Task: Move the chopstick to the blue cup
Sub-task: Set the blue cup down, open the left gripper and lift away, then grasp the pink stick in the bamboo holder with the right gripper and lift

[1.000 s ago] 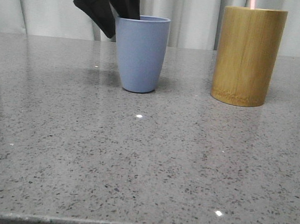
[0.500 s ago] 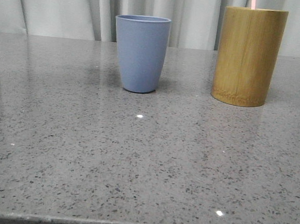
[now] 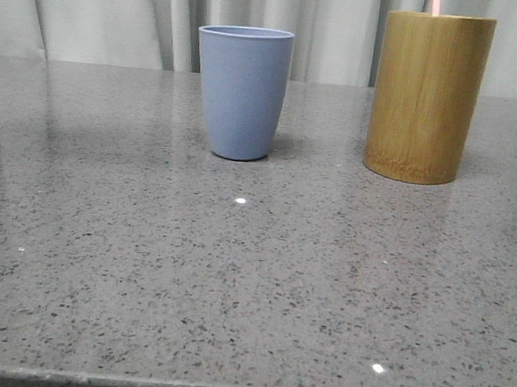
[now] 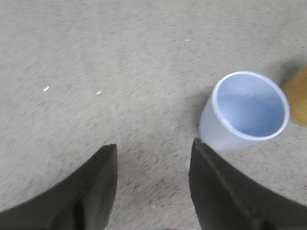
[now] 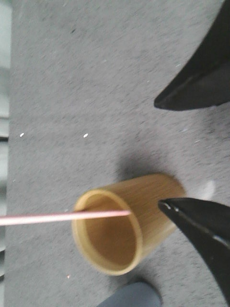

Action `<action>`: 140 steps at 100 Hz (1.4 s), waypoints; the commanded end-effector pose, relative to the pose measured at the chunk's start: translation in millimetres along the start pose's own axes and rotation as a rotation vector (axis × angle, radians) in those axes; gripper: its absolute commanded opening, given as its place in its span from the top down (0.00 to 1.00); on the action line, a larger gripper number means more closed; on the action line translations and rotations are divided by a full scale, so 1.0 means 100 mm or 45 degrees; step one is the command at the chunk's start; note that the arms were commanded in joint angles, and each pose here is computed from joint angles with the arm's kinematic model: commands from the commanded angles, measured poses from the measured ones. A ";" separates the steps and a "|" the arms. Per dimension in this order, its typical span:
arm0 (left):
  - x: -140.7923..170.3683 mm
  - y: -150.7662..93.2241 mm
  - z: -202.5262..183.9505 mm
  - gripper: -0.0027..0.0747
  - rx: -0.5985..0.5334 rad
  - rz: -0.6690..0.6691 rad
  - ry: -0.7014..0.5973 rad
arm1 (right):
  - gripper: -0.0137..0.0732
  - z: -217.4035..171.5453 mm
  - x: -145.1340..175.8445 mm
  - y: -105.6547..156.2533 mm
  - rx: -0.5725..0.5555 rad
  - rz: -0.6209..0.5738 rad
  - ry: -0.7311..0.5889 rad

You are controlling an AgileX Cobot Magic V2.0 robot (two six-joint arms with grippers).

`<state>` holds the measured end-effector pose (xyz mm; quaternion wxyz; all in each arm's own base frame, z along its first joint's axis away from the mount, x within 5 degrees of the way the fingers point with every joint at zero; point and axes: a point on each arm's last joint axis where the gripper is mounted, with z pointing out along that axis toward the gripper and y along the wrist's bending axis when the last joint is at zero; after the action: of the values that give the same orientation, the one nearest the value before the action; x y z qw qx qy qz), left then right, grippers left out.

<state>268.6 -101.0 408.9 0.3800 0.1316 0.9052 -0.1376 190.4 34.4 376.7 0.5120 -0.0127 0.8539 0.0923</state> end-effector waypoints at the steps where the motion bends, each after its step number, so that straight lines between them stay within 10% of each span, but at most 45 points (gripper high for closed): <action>1: 0.02 0.06 -0.30 0.52 -0.023 -0.041 -0.190 | 0.35 0.05 -0.31 0.09 -0.049 -0.011 -0.177; 46: 0.74 0.15 -0.80 0.52 -0.091 -0.082 -0.278 | 0.35 0.77 -0.85 0.39 -0.132 -0.038 -0.147; 97: 0.88 0.09 -1.13 0.52 -0.082 -0.062 -0.393 | 0.36 1.42 -0.89 0.46 -0.138 0.009 -0.041; 140: 0.88 0.09 -1.13 0.52 -0.082 -0.062 -0.393 | 0.83 1.44 -0.89 0.46 -0.137 0.010 -0.041</action>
<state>138.8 -41.8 406.3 0.4763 0.0841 0.8661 -0.1259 359.2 99.6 362.4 0.4619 -0.0368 0.8768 0.1285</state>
